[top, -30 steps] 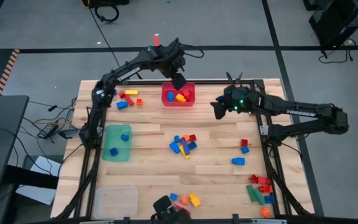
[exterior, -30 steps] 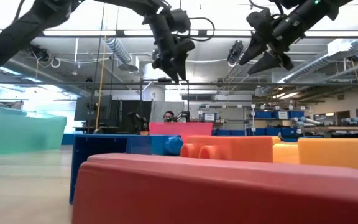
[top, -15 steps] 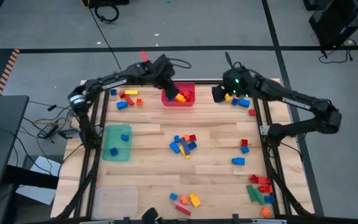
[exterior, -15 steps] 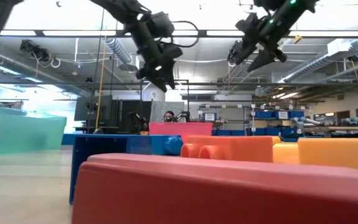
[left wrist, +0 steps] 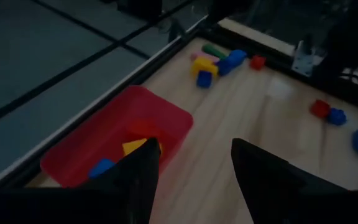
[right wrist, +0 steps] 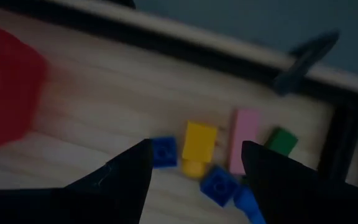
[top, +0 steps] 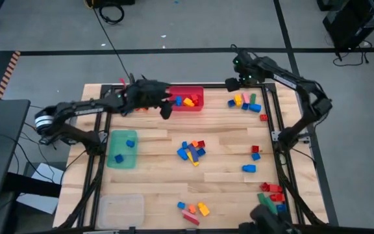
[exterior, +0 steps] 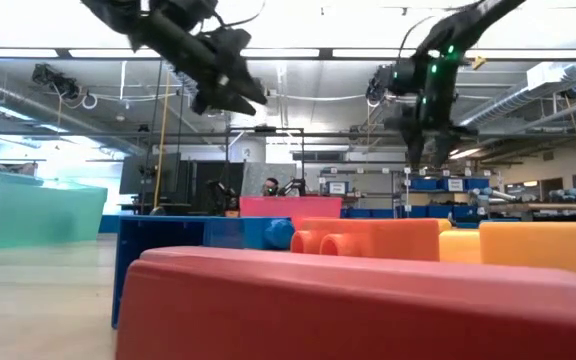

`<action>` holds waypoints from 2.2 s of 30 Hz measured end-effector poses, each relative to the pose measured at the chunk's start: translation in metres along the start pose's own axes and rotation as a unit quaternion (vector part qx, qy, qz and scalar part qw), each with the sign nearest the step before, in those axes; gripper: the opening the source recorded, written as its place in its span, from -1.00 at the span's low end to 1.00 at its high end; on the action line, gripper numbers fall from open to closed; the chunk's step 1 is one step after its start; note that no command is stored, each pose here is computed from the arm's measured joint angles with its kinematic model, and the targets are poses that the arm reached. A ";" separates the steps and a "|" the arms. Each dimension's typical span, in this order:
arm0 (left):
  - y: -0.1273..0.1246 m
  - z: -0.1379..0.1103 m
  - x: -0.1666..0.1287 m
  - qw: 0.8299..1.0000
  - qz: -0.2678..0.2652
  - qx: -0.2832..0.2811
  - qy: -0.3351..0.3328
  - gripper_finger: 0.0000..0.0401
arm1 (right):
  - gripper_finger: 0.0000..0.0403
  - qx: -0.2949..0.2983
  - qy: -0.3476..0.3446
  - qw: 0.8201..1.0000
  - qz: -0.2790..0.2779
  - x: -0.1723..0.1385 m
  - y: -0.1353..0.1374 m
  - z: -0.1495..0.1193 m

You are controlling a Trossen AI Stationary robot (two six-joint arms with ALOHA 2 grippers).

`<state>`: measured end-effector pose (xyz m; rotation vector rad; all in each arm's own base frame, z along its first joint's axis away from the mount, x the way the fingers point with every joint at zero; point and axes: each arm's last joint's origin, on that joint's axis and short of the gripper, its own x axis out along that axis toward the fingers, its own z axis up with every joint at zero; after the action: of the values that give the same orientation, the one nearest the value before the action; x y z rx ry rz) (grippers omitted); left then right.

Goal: Sort blocks by size
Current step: Put the yellow 1 studded building block into the red bin

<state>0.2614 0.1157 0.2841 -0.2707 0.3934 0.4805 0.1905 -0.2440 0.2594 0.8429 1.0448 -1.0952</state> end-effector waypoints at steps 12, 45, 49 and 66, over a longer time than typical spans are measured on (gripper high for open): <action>0.004 -0.027 -0.045 0.999 -0.005 -0.005 -0.042 0.04 | 0.26 0.018 0.115 0.993 -0.036 0.081 0.002 0.006; 0.006 -0.031 -0.050 0.999 0.014 -0.009 -0.051 0.04 | -0.29 -0.052 -0.025 0.995 0.086 -0.003 0.076 0.019; 0.006 -0.029 -0.051 0.998 0.014 -0.011 -0.063 0.04 | -0.29 -0.108 -0.083 0.983 0.126 -0.030 0.120 0.034; 0.006 -0.029 -0.050 0.998 0.015 -0.011 -0.060 0.04 | -0.26 -0.203 -0.003 0.973 0.111 0.061 0.203 0.041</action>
<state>0.2092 0.0911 0.2783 -0.2568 0.2754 0.5278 0.4026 -0.2461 0.2217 0.6061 1.0919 -0.6633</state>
